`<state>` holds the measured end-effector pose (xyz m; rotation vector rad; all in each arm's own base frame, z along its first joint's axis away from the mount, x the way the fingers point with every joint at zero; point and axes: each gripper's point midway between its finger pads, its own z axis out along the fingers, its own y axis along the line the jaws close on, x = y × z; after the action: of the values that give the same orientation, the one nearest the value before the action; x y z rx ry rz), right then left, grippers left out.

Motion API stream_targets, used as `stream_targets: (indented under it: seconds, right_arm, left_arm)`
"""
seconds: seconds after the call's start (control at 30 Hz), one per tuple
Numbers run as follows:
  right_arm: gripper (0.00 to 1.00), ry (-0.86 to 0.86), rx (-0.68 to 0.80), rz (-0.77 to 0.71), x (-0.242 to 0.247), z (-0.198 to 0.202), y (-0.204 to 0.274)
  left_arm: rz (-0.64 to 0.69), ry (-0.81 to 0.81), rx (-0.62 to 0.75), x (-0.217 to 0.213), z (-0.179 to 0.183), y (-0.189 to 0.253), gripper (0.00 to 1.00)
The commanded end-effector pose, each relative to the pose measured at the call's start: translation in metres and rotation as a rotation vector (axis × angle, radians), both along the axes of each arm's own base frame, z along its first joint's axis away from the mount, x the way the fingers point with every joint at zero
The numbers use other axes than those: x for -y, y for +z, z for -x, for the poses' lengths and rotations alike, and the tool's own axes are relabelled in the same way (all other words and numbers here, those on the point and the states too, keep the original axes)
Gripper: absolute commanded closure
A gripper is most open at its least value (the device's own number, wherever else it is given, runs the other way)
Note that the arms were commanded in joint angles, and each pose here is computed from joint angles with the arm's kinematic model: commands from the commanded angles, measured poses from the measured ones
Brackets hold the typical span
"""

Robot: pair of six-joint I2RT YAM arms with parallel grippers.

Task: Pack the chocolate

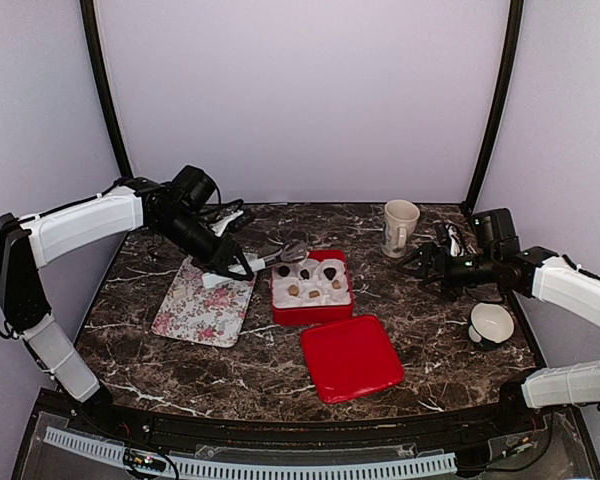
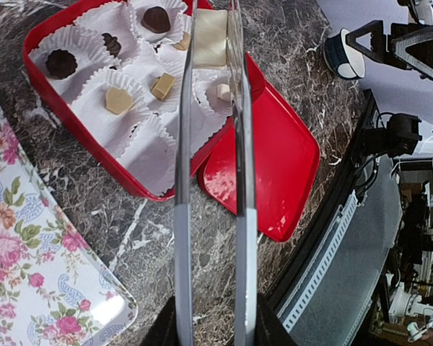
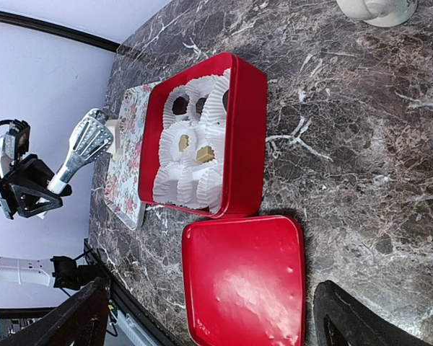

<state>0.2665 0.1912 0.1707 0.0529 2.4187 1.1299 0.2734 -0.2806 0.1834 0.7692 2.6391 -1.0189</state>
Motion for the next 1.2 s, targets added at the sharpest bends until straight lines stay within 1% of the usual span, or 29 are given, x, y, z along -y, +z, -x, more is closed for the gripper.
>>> stream_targets:
  seconds: [0.0, 0.17, 0.23, 0.53, 0.73, 0.87, 1.17]
  right_arm:
    - [0.00, -0.020, 0.018, -0.006, 0.003, -0.002, 0.005]
    - [0.00, -0.026, 0.017, -0.006, 0.004, -0.001, 0.005]
    - [0.00, -0.029, 0.015, -0.003, 0.004, 0.000, 0.005]
    - [0.00, -0.037, 0.012, -0.005, 0.006, 0.003, 0.004]
    - [0.00, -0.042, 0.011, -0.005, 0.007, 0.003, 0.003]
    - [0.00, -0.046, 0.012, -0.007, 0.007, 0.004, 0.003]
    - [0.00, -0.048, 0.009, -0.008, 0.008, 0.004, 0.003]
  left_arm:
    - [0.046, -0.128, 0.059, 0.019, 0.004, 0.012, 0.77]
    - [-0.020, -0.187, 0.034, 0.026, 0.009, -0.012, 0.77]
    - [-0.035, -0.230, 0.031, 0.035, 0.020, -0.019, 0.77]
    - [-0.116, -0.258, 0.036, 0.036, 0.020, -0.038, 0.76]
    - [-0.154, -0.257, 0.047, 0.033, 0.017, -0.045, 0.75]
    - [-0.171, -0.265, 0.046, 0.033, 0.016, -0.048, 0.73]
    - [-0.177, -0.276, 0.043, 0.034, 0.020, -0.050, 0.70]
